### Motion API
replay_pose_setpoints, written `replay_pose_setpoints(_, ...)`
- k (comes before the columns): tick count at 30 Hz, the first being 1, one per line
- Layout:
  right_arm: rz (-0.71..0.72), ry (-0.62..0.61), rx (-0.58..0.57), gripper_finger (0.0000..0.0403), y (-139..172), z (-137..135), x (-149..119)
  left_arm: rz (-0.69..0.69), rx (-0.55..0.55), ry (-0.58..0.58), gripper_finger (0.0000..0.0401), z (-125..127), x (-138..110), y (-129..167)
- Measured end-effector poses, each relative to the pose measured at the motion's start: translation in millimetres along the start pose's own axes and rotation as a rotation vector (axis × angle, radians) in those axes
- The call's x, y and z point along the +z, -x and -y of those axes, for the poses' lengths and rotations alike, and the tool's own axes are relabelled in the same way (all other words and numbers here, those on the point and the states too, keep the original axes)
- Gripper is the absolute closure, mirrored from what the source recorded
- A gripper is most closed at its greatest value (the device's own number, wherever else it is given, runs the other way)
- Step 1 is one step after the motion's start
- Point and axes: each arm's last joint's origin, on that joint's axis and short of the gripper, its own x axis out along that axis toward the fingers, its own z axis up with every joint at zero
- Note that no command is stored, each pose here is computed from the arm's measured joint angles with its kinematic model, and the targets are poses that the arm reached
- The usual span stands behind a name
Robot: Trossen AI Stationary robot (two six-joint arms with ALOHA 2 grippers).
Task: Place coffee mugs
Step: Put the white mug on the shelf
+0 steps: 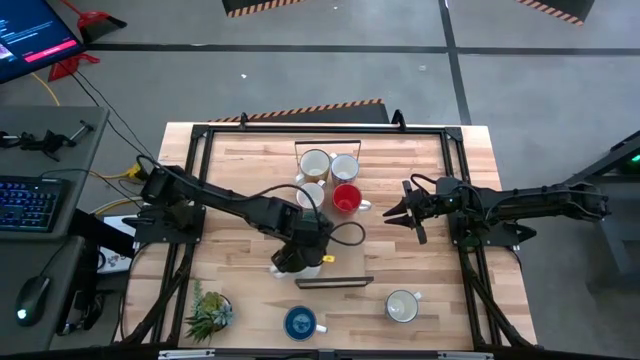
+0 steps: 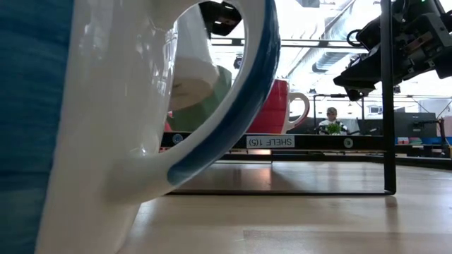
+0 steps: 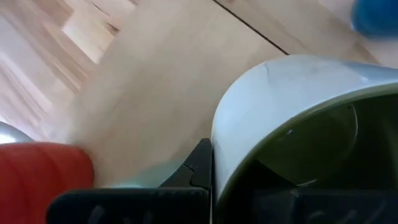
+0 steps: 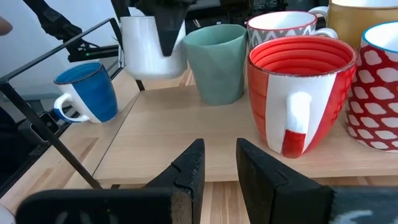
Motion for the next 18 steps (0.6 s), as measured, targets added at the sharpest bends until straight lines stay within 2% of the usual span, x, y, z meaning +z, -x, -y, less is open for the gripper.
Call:
replay_pose_setpoints(7, 0.005, 0.008, 0.001, 0.0329, 0, 0, 1, 0.011, -0.017, -0.039, 0.0395, -3, 1, -12)
replay_pose_setpoints(18, 0.014, 0.012, 0.001, 0.0329, 0, 0, 1, 0.058, 0.013, -0.065, 0.0395, -9, 4, -13)
